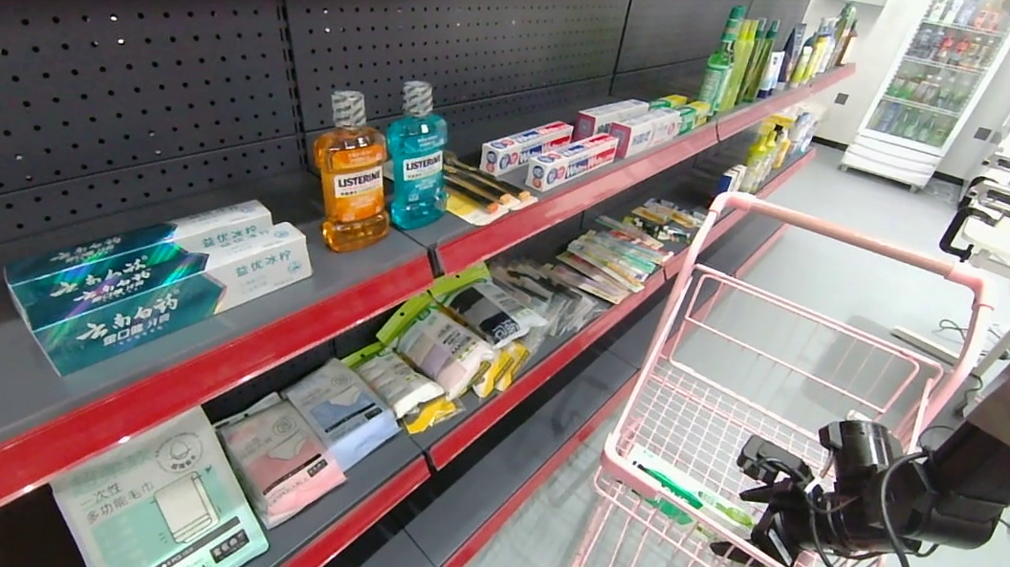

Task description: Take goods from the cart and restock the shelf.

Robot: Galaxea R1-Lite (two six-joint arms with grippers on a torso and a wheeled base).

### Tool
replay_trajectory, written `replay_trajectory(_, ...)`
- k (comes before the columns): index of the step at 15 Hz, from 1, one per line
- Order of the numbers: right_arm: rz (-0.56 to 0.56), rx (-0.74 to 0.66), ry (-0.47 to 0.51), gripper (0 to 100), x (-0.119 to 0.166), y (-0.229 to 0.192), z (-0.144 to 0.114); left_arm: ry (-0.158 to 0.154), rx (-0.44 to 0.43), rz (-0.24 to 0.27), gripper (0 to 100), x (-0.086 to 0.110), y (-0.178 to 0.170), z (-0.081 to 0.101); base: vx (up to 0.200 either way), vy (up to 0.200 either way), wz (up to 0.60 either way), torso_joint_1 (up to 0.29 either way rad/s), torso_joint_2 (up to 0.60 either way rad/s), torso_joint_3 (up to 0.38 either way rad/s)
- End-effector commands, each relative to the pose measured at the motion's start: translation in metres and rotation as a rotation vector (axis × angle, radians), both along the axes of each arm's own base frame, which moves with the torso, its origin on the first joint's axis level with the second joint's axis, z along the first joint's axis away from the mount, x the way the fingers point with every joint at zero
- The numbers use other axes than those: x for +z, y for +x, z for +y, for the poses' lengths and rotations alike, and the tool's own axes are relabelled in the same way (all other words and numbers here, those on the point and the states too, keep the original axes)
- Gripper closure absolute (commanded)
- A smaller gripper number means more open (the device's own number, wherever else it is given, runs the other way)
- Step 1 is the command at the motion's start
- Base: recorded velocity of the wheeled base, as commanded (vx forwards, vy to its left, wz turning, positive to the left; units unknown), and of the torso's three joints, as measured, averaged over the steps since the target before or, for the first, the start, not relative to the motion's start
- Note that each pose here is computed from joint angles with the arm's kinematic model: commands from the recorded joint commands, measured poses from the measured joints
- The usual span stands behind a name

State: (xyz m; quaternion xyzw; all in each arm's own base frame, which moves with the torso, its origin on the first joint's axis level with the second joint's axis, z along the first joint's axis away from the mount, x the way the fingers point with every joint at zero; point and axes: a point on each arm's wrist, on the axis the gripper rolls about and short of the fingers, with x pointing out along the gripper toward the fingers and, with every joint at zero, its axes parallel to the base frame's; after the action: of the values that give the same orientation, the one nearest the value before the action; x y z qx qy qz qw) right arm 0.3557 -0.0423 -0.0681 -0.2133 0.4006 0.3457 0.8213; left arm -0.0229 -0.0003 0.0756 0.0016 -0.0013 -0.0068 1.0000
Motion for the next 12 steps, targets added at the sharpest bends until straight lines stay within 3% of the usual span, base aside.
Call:
replay_trajectory(1,0.019,-0.008,-0.004,0,0.0013,0.0017,-0.0005,0.0,0.0,0.001,0,0.0001,0.0001,0.0,0.0,0.0,0.0,0.0,0.0,0.0)
replay_trajectory(12,0.038,-0.013,-0.047,0,0.0012,0.0025,0.0023,0.0,0.0,0.001,0,0.0001,0.0001,0.0,0.0,0.0,0.0,0.0,0.0,0.0)
